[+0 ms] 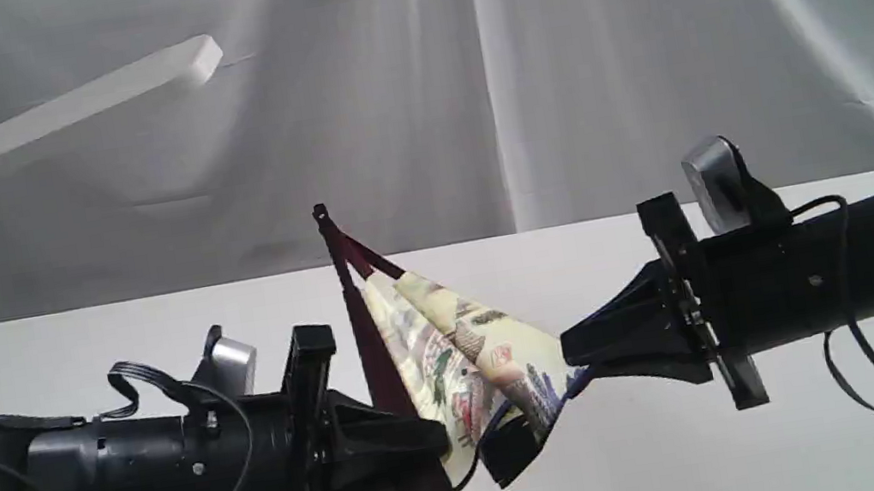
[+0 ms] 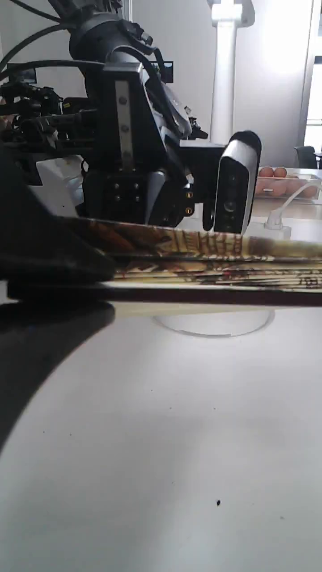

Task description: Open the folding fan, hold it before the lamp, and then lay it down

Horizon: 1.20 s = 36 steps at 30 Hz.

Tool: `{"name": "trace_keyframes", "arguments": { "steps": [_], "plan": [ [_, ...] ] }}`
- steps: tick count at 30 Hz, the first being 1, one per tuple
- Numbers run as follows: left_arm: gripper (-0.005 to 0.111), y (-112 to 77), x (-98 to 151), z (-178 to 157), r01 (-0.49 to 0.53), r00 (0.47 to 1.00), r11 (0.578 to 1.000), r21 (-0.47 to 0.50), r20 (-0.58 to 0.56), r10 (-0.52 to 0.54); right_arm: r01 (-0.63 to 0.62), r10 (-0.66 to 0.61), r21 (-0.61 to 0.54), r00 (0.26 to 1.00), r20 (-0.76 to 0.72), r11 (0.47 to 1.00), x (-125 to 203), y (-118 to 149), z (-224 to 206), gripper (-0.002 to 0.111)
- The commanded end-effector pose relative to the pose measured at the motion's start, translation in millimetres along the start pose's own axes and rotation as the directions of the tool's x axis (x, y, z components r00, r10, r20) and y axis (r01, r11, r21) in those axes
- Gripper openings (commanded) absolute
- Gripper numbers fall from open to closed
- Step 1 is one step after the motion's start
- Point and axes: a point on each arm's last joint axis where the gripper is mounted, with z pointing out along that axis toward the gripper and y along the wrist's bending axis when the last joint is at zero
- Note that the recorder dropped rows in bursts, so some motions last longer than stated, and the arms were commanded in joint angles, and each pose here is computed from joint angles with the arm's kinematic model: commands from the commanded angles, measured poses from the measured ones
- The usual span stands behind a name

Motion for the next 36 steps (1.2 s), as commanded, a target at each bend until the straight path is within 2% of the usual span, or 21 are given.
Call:
{"name": "trace_keyframes", "arguments": {
  "steps": [1, 9, 21, 24, 29, 36],
  "plan": [
    [0.0, -2.2, 1, 1, -0.032, 0.999, 1.0, 0.0, -0.003, 0.032, 0.019, -0.019, -0.029, 1.0, 0.015, 0.999, -1, 7, -2, 0.0],
    [0.0, -2.2, 1, 1, -0.058, 0.998, 0.998, 0.0, -0.003, 0.058, 0.02, -0.019, -0.028, 1.0, 0.014, 0.999, -1, 7, -2, 0.0],
    [0.0, -7.4, 5, 0, -0.089, 0.995, 0.995, 0.054, -0.04, 0.092, 0.059, -0.059, 0.002, 0.998, -0.021, 0.998, 2, 4, -2, 0.001],
    [0.0, -10.7, 7, 0, -0.121, 0.99, 0.988, 0.095, -0.064, 0.128, 0.059, -0.059, 0.002, 0.998, -0.021, 0.998, 2, 4, -2, 0.009],
    [0.0, -11.4, 8, 0, -0.123, 0.989, 0.987, 0.104, -0.069, 0.13, 0.058, -0.058, 0.0, 0.998, -0.019, 0.998, 2, 4, -2, 0.026],
    [0.0, -12.9, 9, -1, -0.129, 0.987, 0.984, 0.123, -0.08, 0.14, 0.055, -0.055, -0.004, 0.998, -0.014, 0.998, 1, 4, -2, 0.039]
  ]
}}
